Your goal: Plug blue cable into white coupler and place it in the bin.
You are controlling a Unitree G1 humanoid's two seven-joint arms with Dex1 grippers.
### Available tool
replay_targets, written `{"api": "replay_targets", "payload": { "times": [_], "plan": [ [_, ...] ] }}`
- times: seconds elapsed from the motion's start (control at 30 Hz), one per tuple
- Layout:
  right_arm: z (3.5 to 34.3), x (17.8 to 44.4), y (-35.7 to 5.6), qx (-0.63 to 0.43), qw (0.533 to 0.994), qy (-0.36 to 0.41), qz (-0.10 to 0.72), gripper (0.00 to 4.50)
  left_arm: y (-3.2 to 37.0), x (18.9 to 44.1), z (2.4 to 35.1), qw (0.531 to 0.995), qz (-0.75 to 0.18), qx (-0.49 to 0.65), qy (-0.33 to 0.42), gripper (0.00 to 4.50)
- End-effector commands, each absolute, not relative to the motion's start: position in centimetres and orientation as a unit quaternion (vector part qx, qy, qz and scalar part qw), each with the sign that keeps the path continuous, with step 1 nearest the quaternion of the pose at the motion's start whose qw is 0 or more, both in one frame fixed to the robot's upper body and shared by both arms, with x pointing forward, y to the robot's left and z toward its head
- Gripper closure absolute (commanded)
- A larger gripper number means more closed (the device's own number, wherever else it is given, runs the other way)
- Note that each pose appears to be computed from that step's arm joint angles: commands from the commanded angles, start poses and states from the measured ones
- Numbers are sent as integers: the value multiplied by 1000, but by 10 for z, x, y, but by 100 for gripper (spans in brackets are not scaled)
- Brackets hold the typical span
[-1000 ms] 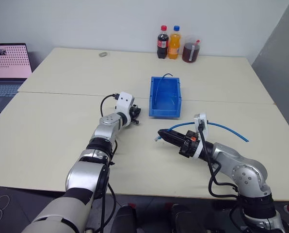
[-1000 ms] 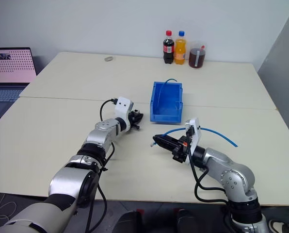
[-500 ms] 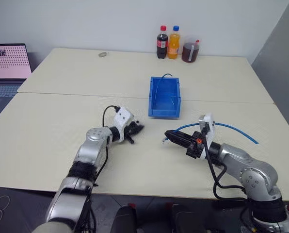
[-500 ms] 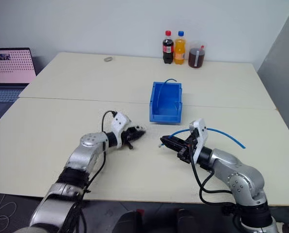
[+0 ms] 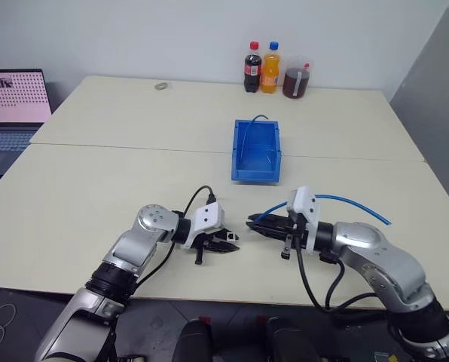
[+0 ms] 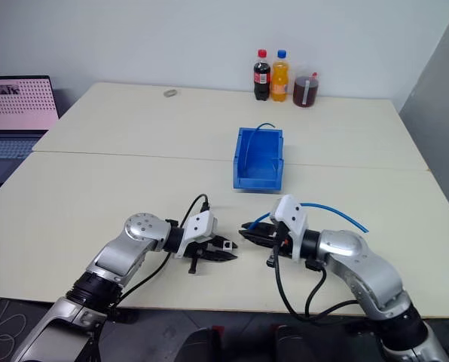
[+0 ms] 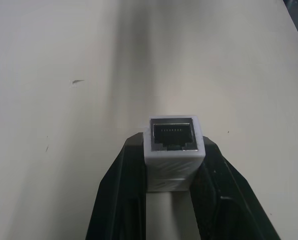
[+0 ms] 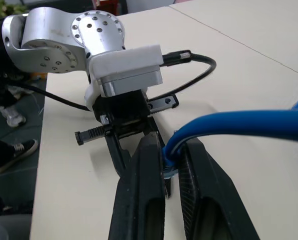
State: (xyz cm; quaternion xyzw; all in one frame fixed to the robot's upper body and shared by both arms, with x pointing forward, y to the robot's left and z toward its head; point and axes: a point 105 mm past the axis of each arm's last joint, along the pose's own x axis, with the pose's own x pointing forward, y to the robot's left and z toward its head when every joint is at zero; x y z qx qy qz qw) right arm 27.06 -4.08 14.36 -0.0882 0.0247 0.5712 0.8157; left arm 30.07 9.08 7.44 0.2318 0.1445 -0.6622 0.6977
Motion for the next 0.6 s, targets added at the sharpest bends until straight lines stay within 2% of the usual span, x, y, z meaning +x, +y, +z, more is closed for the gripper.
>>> {"api": "replay_targets", "payload": {
  "times": [0.03,0.6],
  "plan": [
    [147,271,-29,-104,796,6,596,440,88,299,61,686,-667,239,163,369],
    [119,282,-16,-128,788,37,601,440,90,297,59,685,-668,241,165,369]
  ]
}}
